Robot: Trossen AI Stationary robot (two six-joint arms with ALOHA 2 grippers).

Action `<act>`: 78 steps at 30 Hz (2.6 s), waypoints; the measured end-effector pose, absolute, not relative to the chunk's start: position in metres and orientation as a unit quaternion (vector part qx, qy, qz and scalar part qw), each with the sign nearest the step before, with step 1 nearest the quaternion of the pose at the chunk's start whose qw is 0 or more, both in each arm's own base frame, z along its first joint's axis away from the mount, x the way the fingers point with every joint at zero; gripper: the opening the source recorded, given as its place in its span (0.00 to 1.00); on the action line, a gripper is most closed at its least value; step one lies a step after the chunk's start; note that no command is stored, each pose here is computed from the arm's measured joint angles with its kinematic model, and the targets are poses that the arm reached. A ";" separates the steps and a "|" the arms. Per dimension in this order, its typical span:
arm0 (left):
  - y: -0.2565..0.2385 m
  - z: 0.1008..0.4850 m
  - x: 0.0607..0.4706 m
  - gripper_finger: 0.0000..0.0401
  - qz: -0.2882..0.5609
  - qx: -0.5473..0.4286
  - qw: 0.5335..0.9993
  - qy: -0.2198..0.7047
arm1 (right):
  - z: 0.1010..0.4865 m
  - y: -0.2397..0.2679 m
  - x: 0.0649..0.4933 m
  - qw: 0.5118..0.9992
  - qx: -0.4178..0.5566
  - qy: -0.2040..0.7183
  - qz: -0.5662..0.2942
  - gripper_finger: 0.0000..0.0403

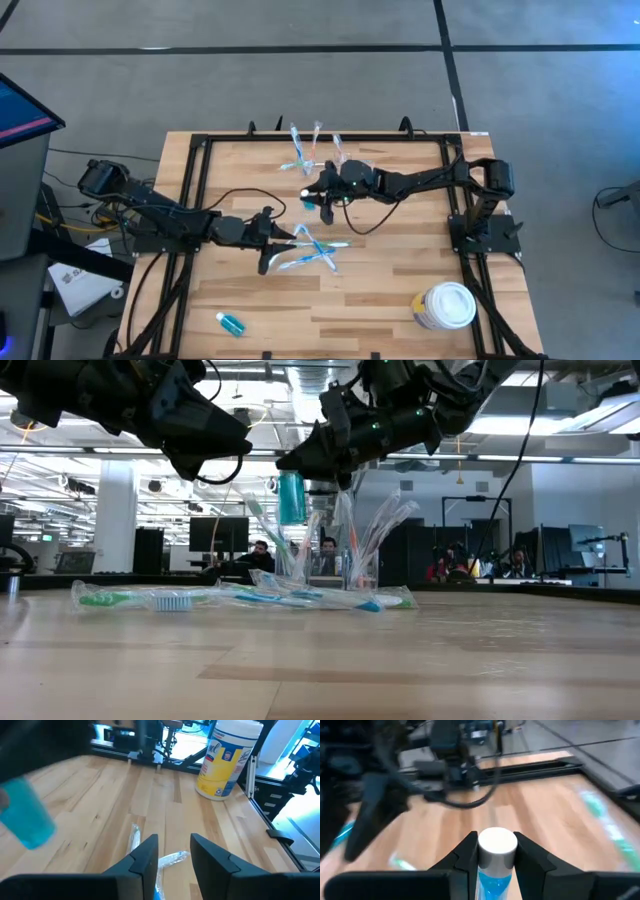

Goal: Pick & Place toothbrushing station
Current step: Put the blue mouthwash into the transparent organizer

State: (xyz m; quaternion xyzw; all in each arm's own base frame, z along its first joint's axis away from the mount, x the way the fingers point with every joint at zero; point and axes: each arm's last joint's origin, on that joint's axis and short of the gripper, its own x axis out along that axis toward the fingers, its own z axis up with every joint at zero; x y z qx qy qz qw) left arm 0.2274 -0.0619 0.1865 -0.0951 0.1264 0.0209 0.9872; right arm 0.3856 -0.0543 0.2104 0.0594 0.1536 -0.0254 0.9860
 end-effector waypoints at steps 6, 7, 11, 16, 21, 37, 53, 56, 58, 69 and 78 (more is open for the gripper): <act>-0.062 0.186 0.227 0.26 0.021 -0.095 0.987 0.127 | 0.209 -0.072 0.382 0.983 0.056 0.159 -0.068 0.21; -0.062 0.186 0.227 0.26 0.021 -0.095 0.987 0.127 | 0.209 -0.076 0.381 0.982 0.055 0.159 -0.079 0.21; -0.062 0.186 0.227 0.26 0.021 -0.095 0.987 0.128 | 0.208 -0.088 0.379 0.979 0.054 0.160 -0.112 0.21; -0.062 0.186 0.227 0.26 0.021 -0.095 0.987 0.129 | 0.209 -0.103 0.375 0.976 0.055 0.157 -0.138 0.21; -0.062 0.186 0.227 0.26 0.021 -0.094 0.987 0.129 | 0.209 -0.115 0.372 0.974 0.056 0.153 -0.158 0.21; -0.053 0.186 0.229 0.26 0.059 -0.090 0.987 0.123 | 0.213 -0.148 0.361 0.962 0.045 0.131 -0.234 0.21; -0.054 0.187 0.229 0.26 0.058 -0.091 0.987 0.118 | 0.214 -0.156 0.358 0.958 0.048 0.125 -0.253 0.21; -0.054 0.188 0.230 0.26 0.057 -0.092 0.987 0.116 | 0.214 -0.156 0.358 0.957 0.048 0.124 -0.259 0.21; -0.054 0.188 0.230 0.26 0.057 -0.092 0.987 0.116 | 0.214 -0.158 0.358 0.955 0.047 0.124 -0.266 0.21; -0.054 0.188 0.230 0.26 0.056 -0.092 0.987 0.116 | 0.215 -0.158 0.358 0.954 0.053 0.115 -0.272 0.21; -0.054 0.188 0.230 0.26 0.056 -0.092 0.987 0.116 | 0.205 -0.159 0.363 0.953 0.053 0.114 -0.277 0.21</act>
